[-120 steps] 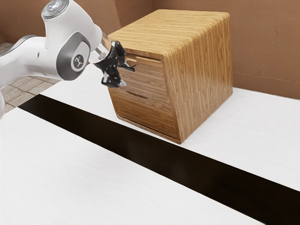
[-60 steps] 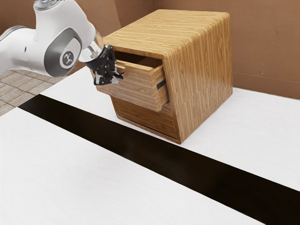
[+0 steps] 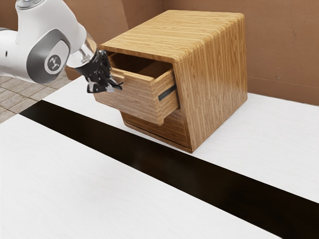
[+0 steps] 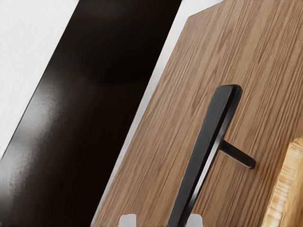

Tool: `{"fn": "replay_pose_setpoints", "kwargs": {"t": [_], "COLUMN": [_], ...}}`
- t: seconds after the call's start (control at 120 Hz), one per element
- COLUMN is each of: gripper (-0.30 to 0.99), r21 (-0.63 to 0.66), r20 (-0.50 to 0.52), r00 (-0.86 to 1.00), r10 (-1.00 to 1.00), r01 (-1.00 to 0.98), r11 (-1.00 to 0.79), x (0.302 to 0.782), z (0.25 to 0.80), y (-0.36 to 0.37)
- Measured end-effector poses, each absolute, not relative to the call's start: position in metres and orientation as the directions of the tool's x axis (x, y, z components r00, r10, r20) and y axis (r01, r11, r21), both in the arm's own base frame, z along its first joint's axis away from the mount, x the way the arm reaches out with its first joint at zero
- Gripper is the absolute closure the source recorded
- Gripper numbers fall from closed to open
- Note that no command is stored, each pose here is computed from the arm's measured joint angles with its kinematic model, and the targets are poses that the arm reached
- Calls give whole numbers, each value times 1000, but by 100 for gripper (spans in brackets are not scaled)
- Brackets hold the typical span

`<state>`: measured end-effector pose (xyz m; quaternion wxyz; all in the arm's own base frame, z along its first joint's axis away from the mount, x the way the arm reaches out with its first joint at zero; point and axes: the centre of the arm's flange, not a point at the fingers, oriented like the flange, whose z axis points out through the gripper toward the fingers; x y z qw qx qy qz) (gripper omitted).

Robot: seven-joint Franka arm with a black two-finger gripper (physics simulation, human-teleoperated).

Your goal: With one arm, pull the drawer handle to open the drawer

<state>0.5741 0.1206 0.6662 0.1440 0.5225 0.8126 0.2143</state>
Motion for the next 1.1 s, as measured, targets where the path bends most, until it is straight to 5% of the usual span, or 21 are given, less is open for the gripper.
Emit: {"fn": "replay_pose_setpoints", "kwargs": {"t": [1.1], "gripper": [76], "r21": [489], "r20": [-68], "r00": [-446], "r10": [893], "r01": [765], "r11": [419], "x": [476], "z": [672], "y": [105]}}
